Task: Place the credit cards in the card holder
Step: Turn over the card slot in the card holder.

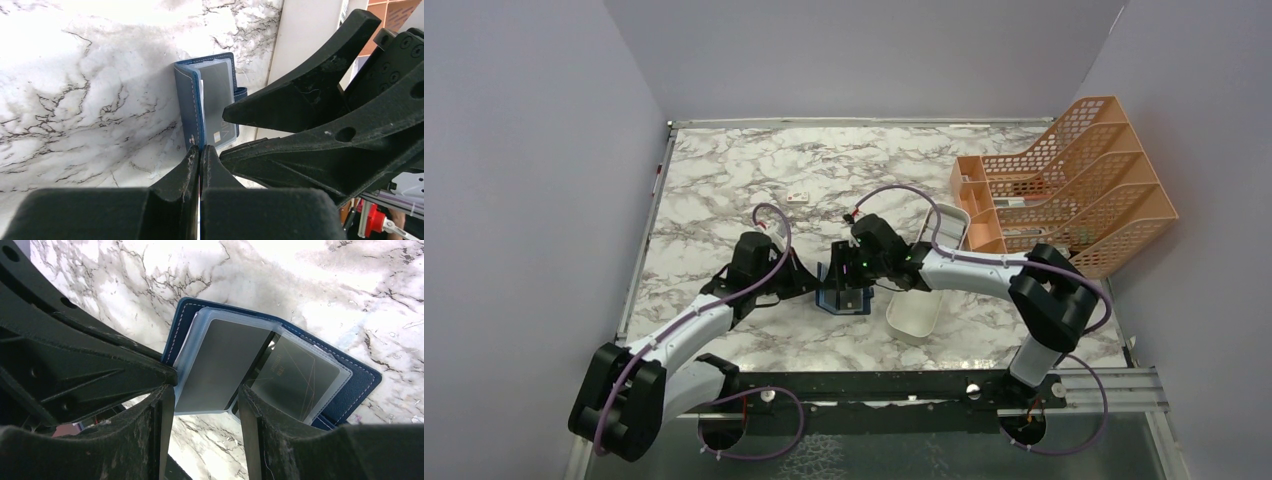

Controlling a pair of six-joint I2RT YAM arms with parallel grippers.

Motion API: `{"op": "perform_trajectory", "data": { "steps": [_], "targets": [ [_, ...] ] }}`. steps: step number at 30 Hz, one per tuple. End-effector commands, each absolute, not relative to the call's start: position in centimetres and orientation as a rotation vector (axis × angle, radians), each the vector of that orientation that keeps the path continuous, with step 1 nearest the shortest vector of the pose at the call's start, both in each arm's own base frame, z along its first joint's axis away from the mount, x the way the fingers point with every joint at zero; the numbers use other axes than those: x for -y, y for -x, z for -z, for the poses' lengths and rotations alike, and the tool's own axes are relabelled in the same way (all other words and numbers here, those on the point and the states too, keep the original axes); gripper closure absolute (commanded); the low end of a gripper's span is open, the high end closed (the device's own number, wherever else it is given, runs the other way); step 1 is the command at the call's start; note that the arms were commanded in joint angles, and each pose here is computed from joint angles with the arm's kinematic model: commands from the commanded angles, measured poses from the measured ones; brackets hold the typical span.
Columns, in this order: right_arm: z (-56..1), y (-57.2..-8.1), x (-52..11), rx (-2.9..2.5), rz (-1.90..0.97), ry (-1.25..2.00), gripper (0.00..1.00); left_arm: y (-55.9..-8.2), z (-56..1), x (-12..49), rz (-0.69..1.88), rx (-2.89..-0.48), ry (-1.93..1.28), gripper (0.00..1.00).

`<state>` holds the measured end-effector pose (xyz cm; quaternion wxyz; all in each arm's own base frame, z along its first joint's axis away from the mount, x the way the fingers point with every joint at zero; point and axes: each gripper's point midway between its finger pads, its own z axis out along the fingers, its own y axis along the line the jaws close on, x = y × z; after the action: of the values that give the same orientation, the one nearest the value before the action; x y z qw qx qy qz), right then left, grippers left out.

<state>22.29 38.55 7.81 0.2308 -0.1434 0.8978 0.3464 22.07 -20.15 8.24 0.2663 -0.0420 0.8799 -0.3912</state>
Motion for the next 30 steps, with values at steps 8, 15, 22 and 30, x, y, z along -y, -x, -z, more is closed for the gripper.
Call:
{"op": "perform_trajectory", "data": {
  "steps": [8, 15, 22, 30],
  "targets": [
    [-8.0, -24.0, -40.2, -2.461, -0.939, 0.314, 0.45, -22.6, -10.8, 20.6, 1.087, -2.286, 0.081, 1.0],
    [-6.4, -23.9, -40.2, -2.501, -0.921, 0.312, 0.45, -22.3, -11.3, 21.1, 1.146, -2.267, 0.08, 1.0],
    [-4.4, -23.7, -39.3, -2.543, -0.86, 0.302, 0.46, -21.9, -11.7, 21.5, 1.212, -2.257, 0.119, 1.0],
    [-4.3, -23.7, -38.1, -2.54, -0.795, 0.306, 0.54, -22.0, -12.0, 21.2, 1.188, -2.25, 0.14, 1.0]
  ]
}}
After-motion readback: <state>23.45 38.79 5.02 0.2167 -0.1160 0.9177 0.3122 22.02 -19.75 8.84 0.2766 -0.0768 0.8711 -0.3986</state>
